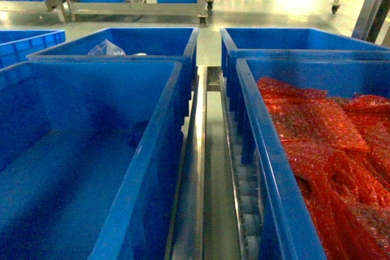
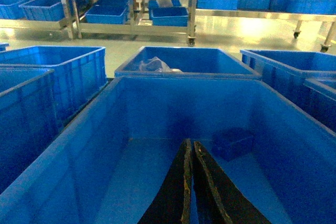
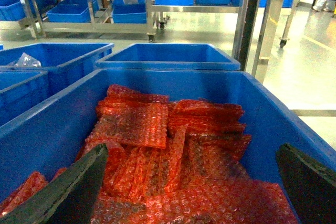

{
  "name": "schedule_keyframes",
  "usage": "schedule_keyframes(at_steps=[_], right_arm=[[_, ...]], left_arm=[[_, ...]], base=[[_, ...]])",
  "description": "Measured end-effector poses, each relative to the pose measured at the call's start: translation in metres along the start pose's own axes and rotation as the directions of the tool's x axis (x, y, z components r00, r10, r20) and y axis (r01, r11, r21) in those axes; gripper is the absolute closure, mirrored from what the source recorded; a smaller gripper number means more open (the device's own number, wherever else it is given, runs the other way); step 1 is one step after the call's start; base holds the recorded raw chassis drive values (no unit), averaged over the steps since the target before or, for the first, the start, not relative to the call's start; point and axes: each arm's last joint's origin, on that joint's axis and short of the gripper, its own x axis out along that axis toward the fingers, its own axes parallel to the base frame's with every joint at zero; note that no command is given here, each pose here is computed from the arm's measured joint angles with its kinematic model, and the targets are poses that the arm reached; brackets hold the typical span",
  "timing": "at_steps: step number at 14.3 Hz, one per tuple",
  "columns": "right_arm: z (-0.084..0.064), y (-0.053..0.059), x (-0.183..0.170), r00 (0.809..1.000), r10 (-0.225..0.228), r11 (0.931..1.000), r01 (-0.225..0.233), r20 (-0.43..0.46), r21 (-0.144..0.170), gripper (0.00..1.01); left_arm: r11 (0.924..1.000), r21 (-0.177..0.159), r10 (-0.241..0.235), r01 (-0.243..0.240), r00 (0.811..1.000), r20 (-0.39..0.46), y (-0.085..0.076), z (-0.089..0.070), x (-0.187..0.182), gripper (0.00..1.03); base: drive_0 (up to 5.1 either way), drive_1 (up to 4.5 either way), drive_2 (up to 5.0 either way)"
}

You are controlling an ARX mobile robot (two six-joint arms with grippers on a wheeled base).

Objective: Pick blue part to blue bin on bottom shelf

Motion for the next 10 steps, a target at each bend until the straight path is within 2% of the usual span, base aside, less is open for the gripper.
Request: schedule_keyframes(at_steps=[3, 4, 6, 10], right_arm=[[0.0, 0.0, 0.0, 1.0, 0.0, 1.0, 0.0, 0.0, 0.0, 0.03], [0.0, 0.0, 0.0, 1.0, 0.0, 1.0, 0.0, 0.0, 0.0, 0.03], [0.0, 0.0, 0.0, 1.0, 0.0, 1.0, 0.0, 0.0, 0.0, 0.03], [0.0, 0.0, 0.0, 1.0, 0.0, 1.0, 0.0, 0.0, 0.0, 0.03]], left_arm=[[1.0, 0.0, 0.0, 0.0, 1.0, 0.0, 0.0, 0.0, -0.004, 1.01], [1.0, 0.0, 0.001, -0.001, 1.0, -0.03, 0.0, -0.003, -0.008, 1.01], [1.0, 0.001, -0.001, 0.001, 1.0, 0.008, 0.0, -0.002, -0.014, 1.01], [1.0, 0.001, 0.0, 0.0, 1.0, -0.012, 0.0, -0.004, -0.014, 1.01]], base=[[0.0, 0.0, 0.0], [0.0, 0.0, 0.0], [0.0, 0.0, 0.0], [0.0, 0.0, 0.0]])
